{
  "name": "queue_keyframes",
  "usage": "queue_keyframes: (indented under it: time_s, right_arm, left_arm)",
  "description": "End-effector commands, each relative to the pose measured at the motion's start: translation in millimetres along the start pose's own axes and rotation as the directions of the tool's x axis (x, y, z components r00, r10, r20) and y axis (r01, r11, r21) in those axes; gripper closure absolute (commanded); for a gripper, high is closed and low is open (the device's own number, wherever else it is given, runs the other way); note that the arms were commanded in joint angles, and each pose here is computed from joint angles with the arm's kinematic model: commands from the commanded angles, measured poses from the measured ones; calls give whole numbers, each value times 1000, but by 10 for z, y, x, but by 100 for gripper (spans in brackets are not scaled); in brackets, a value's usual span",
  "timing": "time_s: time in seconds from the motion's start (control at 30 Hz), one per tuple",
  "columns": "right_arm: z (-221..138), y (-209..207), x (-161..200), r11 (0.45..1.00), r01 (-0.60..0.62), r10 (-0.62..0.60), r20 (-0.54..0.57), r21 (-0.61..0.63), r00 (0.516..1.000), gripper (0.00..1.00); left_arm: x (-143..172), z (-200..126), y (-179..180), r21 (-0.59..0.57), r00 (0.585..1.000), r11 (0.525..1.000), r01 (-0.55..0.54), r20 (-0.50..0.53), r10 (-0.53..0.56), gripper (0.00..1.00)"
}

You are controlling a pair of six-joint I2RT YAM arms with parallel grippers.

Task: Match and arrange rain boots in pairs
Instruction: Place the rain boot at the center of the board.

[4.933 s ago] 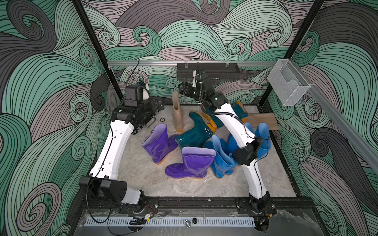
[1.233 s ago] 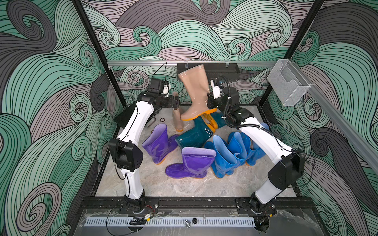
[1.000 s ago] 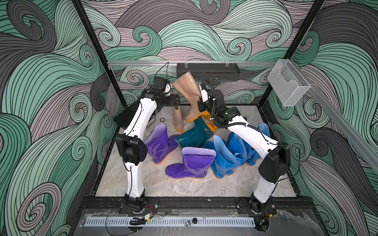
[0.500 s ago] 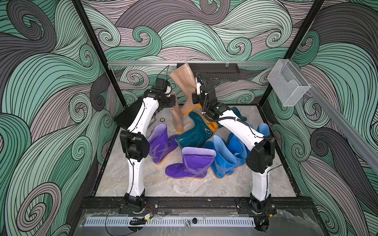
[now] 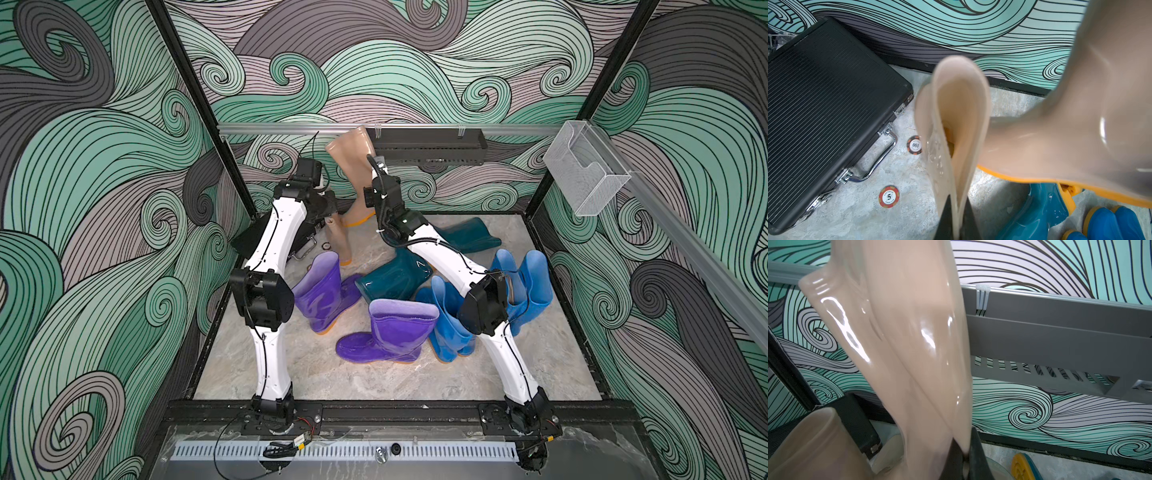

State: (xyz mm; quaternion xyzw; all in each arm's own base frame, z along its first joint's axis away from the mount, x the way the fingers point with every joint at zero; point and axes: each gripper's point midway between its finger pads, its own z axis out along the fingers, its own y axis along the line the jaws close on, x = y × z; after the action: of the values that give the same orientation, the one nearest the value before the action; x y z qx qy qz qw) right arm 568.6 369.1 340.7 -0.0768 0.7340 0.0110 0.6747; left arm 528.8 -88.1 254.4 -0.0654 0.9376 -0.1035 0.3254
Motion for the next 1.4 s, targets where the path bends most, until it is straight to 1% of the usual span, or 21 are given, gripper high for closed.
queue_keyframes:
  time_s: [0.0, 0.07, 0.17, 0.2, 0.27, 0.33, 0.47, 0.57, 0.6, 0.63, 0.67, 0.73, 0.8, 0.87, 0.93, 1.0, 1.1, 1.17, 1.23, 1.27, 1.37]
  right_arm:
    - [-63, -123, -460, 994, -93, 82, 149, 65, 985, 100]
    - [-58, -97, -429, 992, -79, 62, 166, 96, 984, 100]
    - [-38, -204, -363, 981, -82, 53, 166, 173, 985, 100]
    - [-40, -218, -372, 981, -83, 53, 168, 177, 984, 100]
    - [-14, -175, -361, 986, -96, 72, 173, 138, 982, 100]
    - [37, -96, -269, 989, -104, 86, 162, 108, 983, 100]
    - [140, 66, 56, 988, -135, 125, 117, 74, 985, 100]
    - [126, 290, 289, 992, -126, 121, 146, 27, 982, 100]
    - [103, 369, 364, 993, -119, 117, 143, 9, 983, 88]
    - [88, 418, 410, 993, -119, 119, 143, -14, 983, 72]
    - [48, 476, 447, 992, -115, 120, 139, -44, 983, 60]
    - [-59, 537, 471, 988, -114, 128, 134, -106, 983, 44]
    - [-141, 516, 493, 980, -131, 147, 104, -150, 984, 31]
    - [-159, 541, 567, 968, -128, 137, 29, -215, 990, 29]
    - [-148, 525, 659, 950, -161, 153, -52, -269, 987, 24]
    - [-131, 509, 693, 919, -211, 183, -114, -332, 977, 23]
    - [-194, 504, 561, 874, -254, 213, -145, -415, 966, 19]
    - [-292, 513, 367, 858, -228, 190, -129, -461, 973, 17]
    - [-357, 493, 231, 874, -169, 131, -113, -455, 985, 15]
    - [-369, 484, 217, 888, -124, 79, -118, -443, 990, 13]
    - [-298, 329, 241, 934, 0, -51, -134, -358, 990, 6]
  left_arm:
    - [-117, -183, -23, 12, 998, 1000, 2, 55, -3, 100]
    - [-116, -157, -14, 17, 999, 1000, 10, 51, -11, 100]
    - [-117, -139, 12, 18, 999, 1000, 16, 47, -17, 100]
    - [-110, -132, 28, 18, 999, 1000, 19, 43, -19, 100]
    - [-113, -126, 15, 36, 999, 999, 20, 40, -21, 100]
    - [-124, -123, -6, 52, 999, 998, 20, 42, -22, 100]
    - [-138, -95, -96, 99, 999, 995, 30, 40, -34, 100]
    - [-142, -68, -153, 133, 999, 991, 36, 33, -41, 100]
    - [-134, -57, -166, 140, 999, 989, 38, 27, -42, 100]
    - [-131, -59, -179, 147, 999, 988, 40, 25, -44, 100]
    - [-133, -64, -185, 150, 999, 988, 39, 25, -43, 100]
    - [-132, -86, -189, 152, 999, 988, 36, 25, -41, 100]
    - [-119, -96, -186, 150, 999, 988, 32, 23, -36, 100]
    - [-116, -121, -195, 155, 999, 987, 28, 24, -32, 100]
    - [-108, -135, -201, 159, 999, 987, 27, 23, -31, 100]
    - [-101, -150, -205, 162, 999, 986, 27, 24, -32, 100]
    - [-85, -158, -212, 169, 999, 985, 29, 23, -33, 100]
    - [-68, -153, -215, 173, 999, 984, 33, 20, -37, 100]
    - [-71, -148, -225, 180, 999, 983, 34, 22, -39, 100]
    - [-74, -150, -231, 184, 999, 982, 36, 23, -41, 100]
    - [-81, -154, -250, 194, 999, 980, 38, 24, -44, 100]
